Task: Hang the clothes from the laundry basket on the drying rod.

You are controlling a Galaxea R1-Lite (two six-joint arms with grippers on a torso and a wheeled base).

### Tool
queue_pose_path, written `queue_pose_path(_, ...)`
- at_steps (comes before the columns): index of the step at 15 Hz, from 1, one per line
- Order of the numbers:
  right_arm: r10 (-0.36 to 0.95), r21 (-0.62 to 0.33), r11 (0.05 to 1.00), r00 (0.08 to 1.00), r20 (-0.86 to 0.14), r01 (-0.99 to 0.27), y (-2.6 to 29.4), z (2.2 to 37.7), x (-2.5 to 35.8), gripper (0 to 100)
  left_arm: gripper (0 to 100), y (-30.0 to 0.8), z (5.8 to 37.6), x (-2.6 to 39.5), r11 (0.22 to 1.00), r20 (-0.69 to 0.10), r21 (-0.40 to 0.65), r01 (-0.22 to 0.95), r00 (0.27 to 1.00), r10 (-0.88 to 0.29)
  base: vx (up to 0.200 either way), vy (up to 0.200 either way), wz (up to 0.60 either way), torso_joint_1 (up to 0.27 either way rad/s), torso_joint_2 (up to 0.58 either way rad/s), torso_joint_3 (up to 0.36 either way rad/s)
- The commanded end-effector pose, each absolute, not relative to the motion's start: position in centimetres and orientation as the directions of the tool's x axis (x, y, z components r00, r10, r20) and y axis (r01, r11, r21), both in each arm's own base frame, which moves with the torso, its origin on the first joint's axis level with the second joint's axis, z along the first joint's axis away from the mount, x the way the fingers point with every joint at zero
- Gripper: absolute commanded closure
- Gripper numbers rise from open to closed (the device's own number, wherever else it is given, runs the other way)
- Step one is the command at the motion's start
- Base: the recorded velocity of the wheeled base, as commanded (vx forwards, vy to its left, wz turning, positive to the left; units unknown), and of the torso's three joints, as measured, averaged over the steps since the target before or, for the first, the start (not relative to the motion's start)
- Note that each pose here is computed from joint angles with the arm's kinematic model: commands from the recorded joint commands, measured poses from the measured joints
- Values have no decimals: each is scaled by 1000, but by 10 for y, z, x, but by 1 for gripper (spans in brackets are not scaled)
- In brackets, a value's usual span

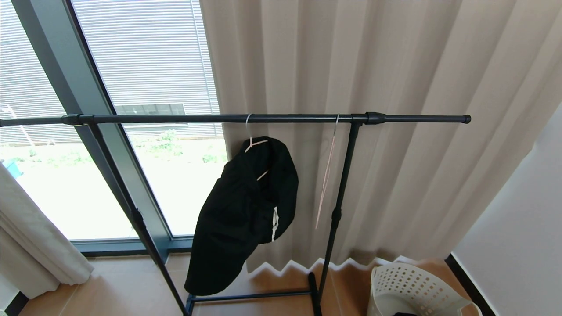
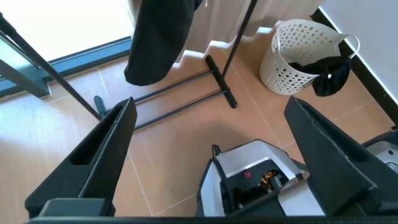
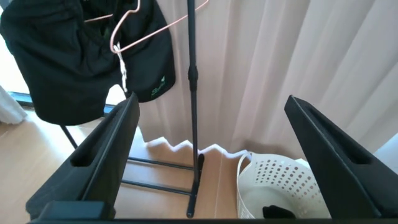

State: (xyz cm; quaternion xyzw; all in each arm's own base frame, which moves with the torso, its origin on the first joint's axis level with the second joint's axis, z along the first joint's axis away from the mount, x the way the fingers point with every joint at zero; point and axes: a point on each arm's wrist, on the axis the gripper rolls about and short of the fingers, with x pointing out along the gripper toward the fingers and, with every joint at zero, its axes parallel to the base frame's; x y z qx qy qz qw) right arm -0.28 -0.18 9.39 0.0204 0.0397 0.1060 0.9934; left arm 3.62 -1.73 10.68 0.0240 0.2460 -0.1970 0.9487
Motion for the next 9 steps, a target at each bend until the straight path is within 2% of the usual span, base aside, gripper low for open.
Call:
queue_pose_path(1, 196, 42, 980, 977, -86, -193, -2, 94, -2, 0, 0, -14, 95, 31, 922, -491, -51, 383, 794, -357, 0, 0, 0, 0, 0, 0)
queue_pose_path(4, 155, -10, 988, 983, -102, -156, -3, 92, -2, 0, 0, -10, 80, 22, 921, -497, -52, 386, 790, -360, 0, 0, 0, 0, 0, 0)
queue_pose_path(9, 58, -11, 998, 995, -81, -59, -4, 91, -4, 0, 0, -9, 80, 22, 929, -491, -48, 366, 802, -341, 0, 0, 0, 0, 0, 0)
